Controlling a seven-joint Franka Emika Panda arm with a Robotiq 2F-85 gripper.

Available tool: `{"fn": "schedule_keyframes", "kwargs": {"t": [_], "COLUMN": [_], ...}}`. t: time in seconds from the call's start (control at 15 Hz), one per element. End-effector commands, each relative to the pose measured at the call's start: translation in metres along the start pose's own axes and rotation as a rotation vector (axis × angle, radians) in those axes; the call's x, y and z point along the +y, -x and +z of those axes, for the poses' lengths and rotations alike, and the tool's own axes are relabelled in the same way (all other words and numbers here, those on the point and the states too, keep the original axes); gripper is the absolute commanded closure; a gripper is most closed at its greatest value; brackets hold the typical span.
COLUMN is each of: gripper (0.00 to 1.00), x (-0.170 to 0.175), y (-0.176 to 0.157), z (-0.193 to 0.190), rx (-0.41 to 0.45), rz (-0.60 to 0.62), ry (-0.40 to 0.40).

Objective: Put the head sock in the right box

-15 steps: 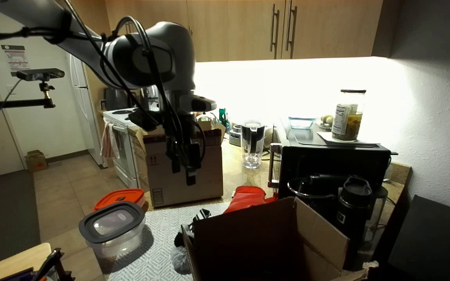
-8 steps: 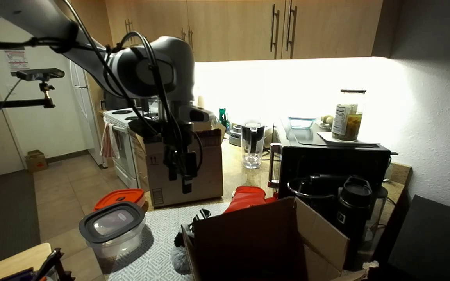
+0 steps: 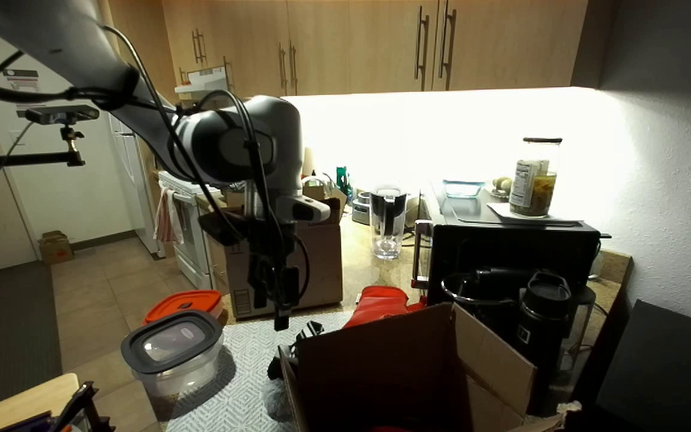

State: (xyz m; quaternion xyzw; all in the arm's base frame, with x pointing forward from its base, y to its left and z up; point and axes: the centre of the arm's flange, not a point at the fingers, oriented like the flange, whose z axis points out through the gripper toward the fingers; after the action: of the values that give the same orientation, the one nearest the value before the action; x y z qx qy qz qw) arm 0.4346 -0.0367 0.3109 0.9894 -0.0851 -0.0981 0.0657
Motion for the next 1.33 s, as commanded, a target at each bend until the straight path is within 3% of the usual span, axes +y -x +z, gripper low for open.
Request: {"fn": "schedule_keyframes", "kwargs": {"t": [0.0,0.2,0.73,1.27], "gripper": [0.0,0.0,0.0,0.0], "x": [0.001,-0.004,-0.043,-0.07], "y": [0.0,0.0,-0.005,-0.023], "z": [0.022,0.029,0.034,0.056], "rx": [-0.035,-0.05,0.022,0.066], "rz": [0.006,-0.009,-0.202,-0.094], "ry": [0.023,0.034,0.145,0.179]}}
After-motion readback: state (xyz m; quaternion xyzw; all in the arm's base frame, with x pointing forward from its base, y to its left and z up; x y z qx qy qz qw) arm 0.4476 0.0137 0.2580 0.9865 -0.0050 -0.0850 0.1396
